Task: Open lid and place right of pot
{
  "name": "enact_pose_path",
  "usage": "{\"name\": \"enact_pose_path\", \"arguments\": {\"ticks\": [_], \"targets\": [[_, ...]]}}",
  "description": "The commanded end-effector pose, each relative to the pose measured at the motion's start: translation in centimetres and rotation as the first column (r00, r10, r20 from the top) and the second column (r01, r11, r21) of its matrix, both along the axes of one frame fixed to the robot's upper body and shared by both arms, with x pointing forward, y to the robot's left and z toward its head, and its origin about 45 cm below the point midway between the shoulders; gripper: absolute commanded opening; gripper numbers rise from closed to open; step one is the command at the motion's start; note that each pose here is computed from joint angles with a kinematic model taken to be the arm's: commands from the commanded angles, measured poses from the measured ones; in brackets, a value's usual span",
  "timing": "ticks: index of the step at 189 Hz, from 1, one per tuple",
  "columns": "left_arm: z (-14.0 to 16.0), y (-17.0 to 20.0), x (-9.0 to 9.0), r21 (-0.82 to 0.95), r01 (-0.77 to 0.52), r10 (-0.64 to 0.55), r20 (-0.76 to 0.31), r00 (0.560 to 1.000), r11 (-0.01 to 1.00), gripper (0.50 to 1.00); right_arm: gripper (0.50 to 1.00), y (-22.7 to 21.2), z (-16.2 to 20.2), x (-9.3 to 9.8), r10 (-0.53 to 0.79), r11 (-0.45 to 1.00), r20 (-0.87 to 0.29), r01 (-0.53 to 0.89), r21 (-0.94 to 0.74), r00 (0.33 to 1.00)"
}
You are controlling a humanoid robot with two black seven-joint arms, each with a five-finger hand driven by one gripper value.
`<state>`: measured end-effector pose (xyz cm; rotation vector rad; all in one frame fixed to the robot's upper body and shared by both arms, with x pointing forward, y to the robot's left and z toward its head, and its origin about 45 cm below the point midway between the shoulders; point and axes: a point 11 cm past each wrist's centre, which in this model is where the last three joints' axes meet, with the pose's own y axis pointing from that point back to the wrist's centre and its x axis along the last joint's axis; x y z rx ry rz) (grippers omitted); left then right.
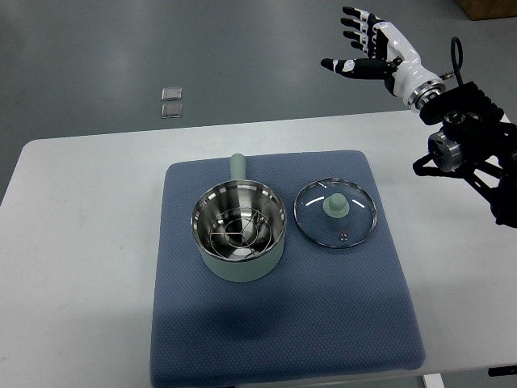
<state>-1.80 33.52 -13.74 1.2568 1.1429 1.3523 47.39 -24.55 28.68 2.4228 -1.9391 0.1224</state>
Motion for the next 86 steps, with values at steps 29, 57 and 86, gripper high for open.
{"name": "enact_pose_path", "arguments": {"ticks": [29, 57, 86], "targets": [[0.0, 0.0, 0.0, 0.000, 0.000, 0.000, 0.000, 1.000, 1.000, 1.000, 0.930, -1.6, -6.1, -2.3, -0.036, 0.967, -0.196, 0.084, 0.242, 0.980], [0.0, 0.0, 0.0, 0.000, 0.001, -0.001, -0.001, 1.000, 1.000, 1.000, 0.930, -1.9, -7.3, -2.9, -0.031, 0.945, -0.238, 0.106, 0.310, 0.971], [0.0, 0.0, 0.0, 0.000, 0.000, 0.000, 0.000, 1.000, 1.000, 1.000, 0.930, -2.3, -8.8, -3.6, -0.048, 0.931, -0.263, 0.139, 0.338, 0.963]]}}
